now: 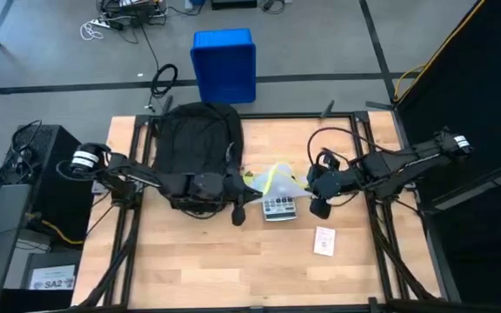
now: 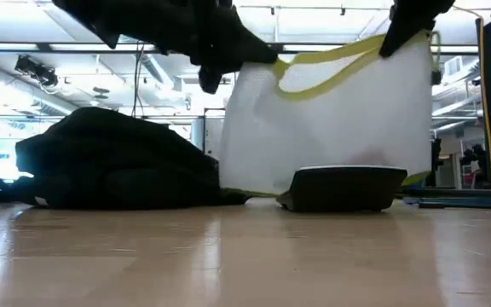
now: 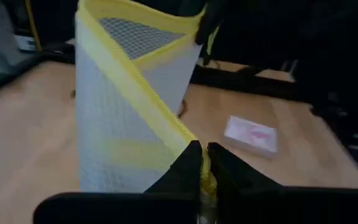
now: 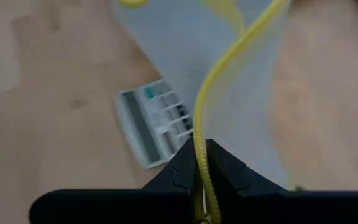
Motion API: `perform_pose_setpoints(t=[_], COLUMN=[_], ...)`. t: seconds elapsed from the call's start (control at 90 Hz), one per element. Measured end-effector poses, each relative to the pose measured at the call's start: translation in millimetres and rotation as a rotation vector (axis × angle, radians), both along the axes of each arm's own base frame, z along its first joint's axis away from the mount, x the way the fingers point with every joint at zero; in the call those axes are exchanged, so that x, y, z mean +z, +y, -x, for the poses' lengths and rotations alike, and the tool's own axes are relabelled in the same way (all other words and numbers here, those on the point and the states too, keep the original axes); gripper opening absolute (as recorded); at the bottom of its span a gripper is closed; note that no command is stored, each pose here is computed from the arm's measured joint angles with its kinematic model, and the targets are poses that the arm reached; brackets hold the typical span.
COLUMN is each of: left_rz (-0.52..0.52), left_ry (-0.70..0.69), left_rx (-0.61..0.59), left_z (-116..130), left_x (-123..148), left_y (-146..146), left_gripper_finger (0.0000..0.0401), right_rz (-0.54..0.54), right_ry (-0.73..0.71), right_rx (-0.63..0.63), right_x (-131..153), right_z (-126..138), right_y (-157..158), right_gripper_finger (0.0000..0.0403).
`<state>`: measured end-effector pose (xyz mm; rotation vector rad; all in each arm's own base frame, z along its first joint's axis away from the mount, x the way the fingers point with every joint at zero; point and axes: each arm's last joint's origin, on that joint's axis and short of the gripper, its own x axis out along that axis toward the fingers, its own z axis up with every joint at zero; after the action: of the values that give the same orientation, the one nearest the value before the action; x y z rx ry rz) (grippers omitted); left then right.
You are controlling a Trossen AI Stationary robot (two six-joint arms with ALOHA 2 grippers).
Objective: Unpack backpack
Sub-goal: Close the zip lock bag
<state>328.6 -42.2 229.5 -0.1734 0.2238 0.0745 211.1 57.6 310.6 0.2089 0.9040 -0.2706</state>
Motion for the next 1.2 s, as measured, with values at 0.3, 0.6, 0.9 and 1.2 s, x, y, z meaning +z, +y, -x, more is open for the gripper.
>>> perform_pose_setpoints(t=[0.3,0.6,0.9,1.2], left_rz=[0.02,-0.081,-0.314,-0.346], left_ry=[-0.004,-0.082,0.028,0.053], left_rx=[-0.192,-0.247,-0.099,0.069], left_z=[7,1,2,9], left_x=[1,25,63,74], left_y=[-38,-52,-40,-16], left_gripper_finger=[0.0,0.0,0.0,0.0], right_rz=[-0.127,-0.062,0.275,0.341], right_ry=[-0.052,-0.125,-0.327,-0.243], right_rx=[0.158,0.168,0.09,-0.037], right_x=[4,8,50,39], right_z=[5,6,2,-5], right_y=[35,43,36,13], right_gripper_finger=[0.0,0.0,0.0,0.0])
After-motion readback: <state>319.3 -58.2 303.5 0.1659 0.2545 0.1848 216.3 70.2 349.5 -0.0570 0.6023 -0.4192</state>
